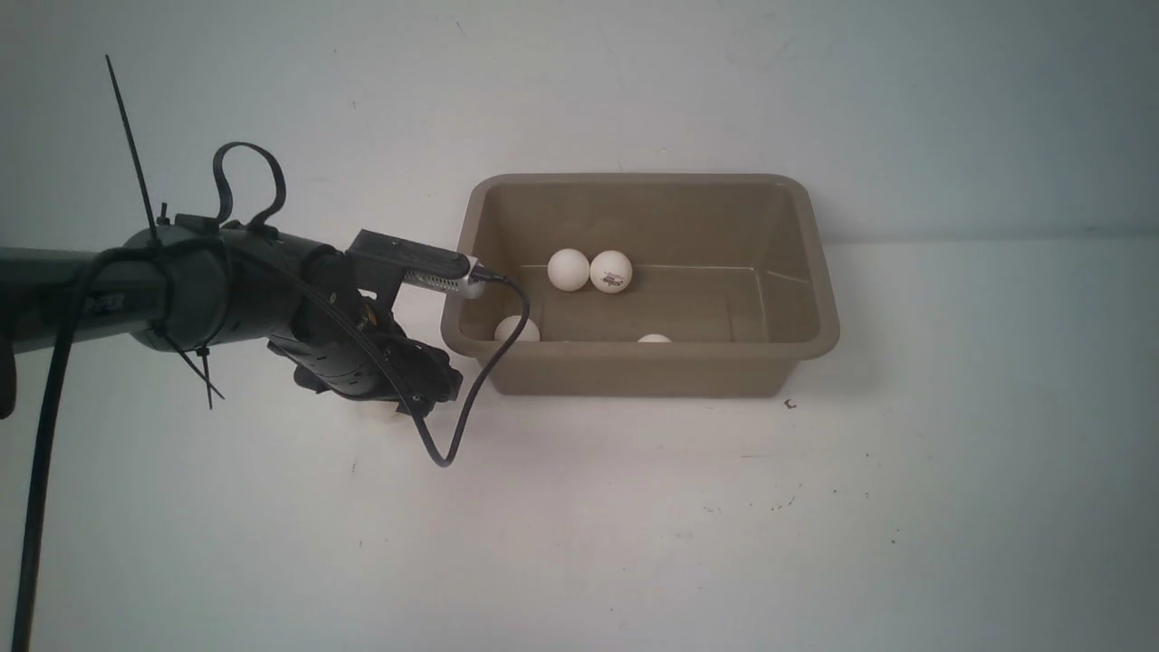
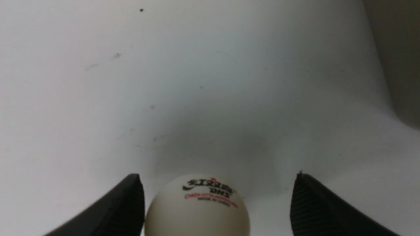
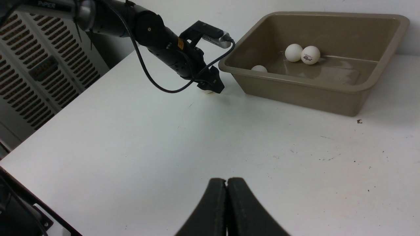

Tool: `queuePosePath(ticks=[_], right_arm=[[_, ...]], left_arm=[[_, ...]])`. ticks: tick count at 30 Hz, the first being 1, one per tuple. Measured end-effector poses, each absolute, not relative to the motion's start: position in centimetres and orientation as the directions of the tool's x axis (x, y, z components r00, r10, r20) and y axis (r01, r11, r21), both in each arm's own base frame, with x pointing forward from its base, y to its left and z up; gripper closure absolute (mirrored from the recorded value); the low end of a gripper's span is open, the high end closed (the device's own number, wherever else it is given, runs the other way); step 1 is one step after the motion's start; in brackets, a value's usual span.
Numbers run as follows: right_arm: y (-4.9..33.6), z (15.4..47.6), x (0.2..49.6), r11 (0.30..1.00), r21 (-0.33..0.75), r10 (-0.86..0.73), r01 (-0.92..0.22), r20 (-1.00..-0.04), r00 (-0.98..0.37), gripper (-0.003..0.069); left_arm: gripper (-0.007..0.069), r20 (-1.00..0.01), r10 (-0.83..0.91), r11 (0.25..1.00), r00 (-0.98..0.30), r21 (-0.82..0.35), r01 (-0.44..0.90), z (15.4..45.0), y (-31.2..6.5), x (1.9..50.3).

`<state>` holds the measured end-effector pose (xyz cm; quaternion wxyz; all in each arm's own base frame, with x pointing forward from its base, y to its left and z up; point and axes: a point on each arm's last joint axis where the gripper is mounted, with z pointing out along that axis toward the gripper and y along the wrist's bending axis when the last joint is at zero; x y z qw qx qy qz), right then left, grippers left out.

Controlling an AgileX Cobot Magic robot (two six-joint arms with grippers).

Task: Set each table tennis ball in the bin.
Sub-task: Use the left arm to clamp the table tennis ball closest to it, then use the left arm to put the table tennis ball into the box

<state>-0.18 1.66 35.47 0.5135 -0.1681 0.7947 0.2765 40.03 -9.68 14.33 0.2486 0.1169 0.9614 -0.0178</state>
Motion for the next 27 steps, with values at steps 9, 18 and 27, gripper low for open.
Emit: queuePosePath(ticks=[9, 18, 27], right_arm=[[1.6, 35.5, -0.1, 0.798, 0.255, 0.011, -0.546, -0.912, -0.41, 0.067], [1.6, 35.4, -0.1, 0.799, 0.254, 0.008, -0.545, -0.911, -0.413, 0.067], [1.4, 35.4, 0.0, 0.813, 0.231, -0.004, -0.534, -0.916, -0.402, 0.067]], left_arm=[[0.0276, -0.448, 0.22, 0.972, -0.866, 0.028, 0.232, 14.3, -9.6, 39.8], [0.0271, -0.59, 0.185, 0.981, -0.786, 0.061, 0.186, 21.8, -9.3, 38.7], [0.0271, -0.771, 0.335, 0.904, -0.541, 0.101, 0.416, 29.1, -17.5, 37.4]])
